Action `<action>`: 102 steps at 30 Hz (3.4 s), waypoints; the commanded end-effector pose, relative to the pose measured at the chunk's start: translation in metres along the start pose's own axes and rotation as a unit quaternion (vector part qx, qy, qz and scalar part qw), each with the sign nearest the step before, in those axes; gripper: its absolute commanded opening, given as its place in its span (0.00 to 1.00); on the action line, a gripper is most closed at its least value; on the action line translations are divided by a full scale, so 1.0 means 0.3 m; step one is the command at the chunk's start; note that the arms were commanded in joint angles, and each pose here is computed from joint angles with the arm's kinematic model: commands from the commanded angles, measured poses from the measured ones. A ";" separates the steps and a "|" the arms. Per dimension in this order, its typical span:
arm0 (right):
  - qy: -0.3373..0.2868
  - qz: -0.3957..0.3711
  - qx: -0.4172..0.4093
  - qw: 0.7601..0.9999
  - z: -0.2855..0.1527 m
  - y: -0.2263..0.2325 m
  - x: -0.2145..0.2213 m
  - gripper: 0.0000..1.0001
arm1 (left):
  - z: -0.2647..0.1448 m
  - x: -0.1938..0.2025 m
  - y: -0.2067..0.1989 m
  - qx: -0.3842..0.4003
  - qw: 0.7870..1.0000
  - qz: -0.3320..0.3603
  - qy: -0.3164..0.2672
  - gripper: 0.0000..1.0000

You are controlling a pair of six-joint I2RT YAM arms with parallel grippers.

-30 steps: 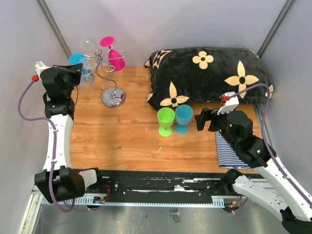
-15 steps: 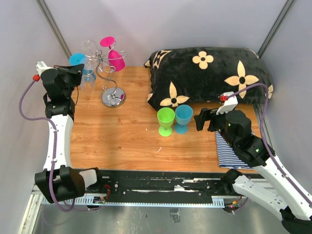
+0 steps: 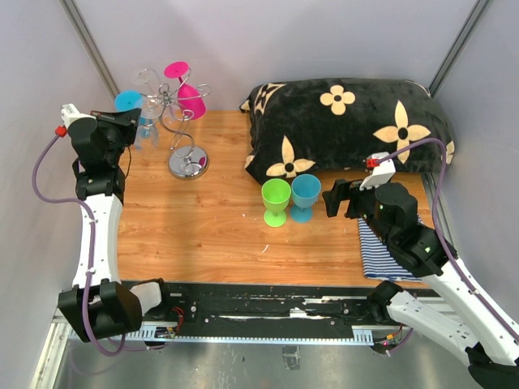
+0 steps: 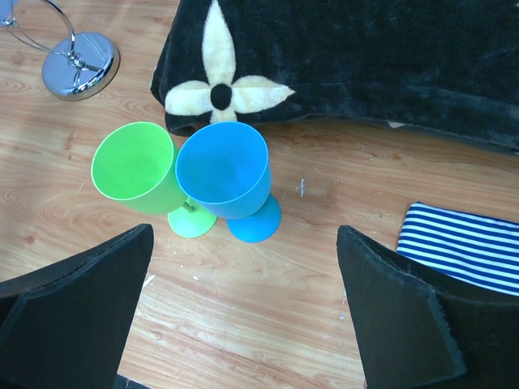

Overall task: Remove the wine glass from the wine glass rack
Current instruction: Pick up the wine glass from the wine rack, then place the wine glass at the center of the board.

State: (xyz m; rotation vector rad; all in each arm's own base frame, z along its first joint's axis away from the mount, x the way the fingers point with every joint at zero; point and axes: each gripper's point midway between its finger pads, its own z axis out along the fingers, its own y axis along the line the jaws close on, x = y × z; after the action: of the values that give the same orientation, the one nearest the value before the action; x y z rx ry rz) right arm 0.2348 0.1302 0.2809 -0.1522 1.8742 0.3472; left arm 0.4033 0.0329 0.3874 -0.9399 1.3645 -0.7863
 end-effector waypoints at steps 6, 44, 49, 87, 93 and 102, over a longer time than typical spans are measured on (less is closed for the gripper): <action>-0.011 0.007 0.010 1.000 -0.004 -0.018 -0.011 0.96 | -0.037 0.022 -0.134 0.078 0.996 0.024 0.038 0.01; -0.018 0.019 -0.001 1.000 -0.030 -0.008 -0.030 0.96 | -0.242 0.194 -0.236 0.214 0.959 0.100 0.158 0.00; -0.023 0.025 -0.005 0.999 -0.036 -0.004 -0.039 0.96 | -0.300 0.216 -0.238 0.234 0.950 0.124 0.164 0.00; 0.156 0.094 -0.486 0.855 -0.063 0.743 -0.060 0.66 | -0.802 0.782 -0.156 0.384 0.798 0.145 0.440 0.00; 0.198 0.105 -0.510 0.831 -0.069 0.785 -0.010 0.44 | -0.813 0.788 -0.159 0.390 0.793 0.148 0.445 0.00; 0.205 0.121 -0.536 0.810 -0.076 0.817 -0.008 0.01 | -0.817 0.788 -0.137 0.378 0.799 0.150 0.442 0.01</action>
State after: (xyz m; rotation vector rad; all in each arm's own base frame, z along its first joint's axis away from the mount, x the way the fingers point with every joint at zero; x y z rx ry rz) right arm 0.1591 0.3488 0.3074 -0.7458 1.9994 1.5562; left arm 0.1797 -0.2200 0.3194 0.3403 1.7321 -1.4829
